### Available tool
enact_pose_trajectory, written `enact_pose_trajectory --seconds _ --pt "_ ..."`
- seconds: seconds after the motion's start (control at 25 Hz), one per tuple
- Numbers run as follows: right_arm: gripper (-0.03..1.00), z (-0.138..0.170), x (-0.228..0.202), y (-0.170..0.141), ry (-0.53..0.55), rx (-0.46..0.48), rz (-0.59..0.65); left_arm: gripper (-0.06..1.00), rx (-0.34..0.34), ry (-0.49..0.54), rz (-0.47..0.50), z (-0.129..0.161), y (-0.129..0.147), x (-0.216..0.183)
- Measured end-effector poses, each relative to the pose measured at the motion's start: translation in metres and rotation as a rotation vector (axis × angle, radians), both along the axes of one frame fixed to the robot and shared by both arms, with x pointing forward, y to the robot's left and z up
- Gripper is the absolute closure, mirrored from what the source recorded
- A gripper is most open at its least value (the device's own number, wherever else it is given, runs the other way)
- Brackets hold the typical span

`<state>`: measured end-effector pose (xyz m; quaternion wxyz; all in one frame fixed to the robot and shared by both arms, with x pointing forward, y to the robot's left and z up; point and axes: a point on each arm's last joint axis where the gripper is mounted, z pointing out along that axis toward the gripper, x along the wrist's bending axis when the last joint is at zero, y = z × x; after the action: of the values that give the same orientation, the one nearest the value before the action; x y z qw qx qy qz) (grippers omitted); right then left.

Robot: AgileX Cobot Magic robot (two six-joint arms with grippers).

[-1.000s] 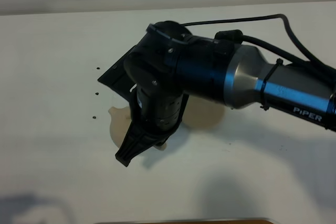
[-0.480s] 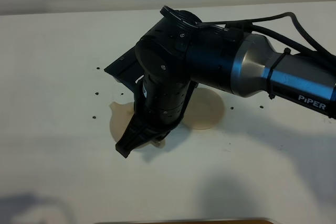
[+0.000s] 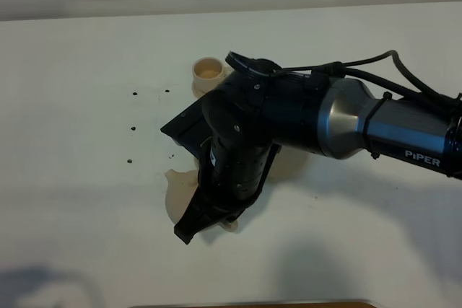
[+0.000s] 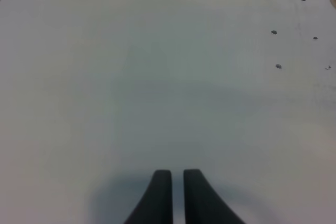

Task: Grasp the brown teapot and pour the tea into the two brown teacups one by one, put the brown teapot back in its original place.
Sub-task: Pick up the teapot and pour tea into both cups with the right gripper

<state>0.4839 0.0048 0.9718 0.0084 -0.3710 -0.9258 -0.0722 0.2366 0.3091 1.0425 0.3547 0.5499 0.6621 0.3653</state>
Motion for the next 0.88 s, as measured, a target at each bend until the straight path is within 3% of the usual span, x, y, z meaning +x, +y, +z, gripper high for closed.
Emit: enact_pose_trajectory --seconds 0.4,0.88 --pt "0.89 -0.001 0.011 -0.001 -0.129 0.004 -0.026 0.83 0.001 0.0 -0.001 0.0 0.0 0.0" --pt "0.89 -0.039 0.007 -0.01 -0.119 -0.008 -0.061 0.83 0.001 0.0 -0.001 0.0 0.0 0.0"
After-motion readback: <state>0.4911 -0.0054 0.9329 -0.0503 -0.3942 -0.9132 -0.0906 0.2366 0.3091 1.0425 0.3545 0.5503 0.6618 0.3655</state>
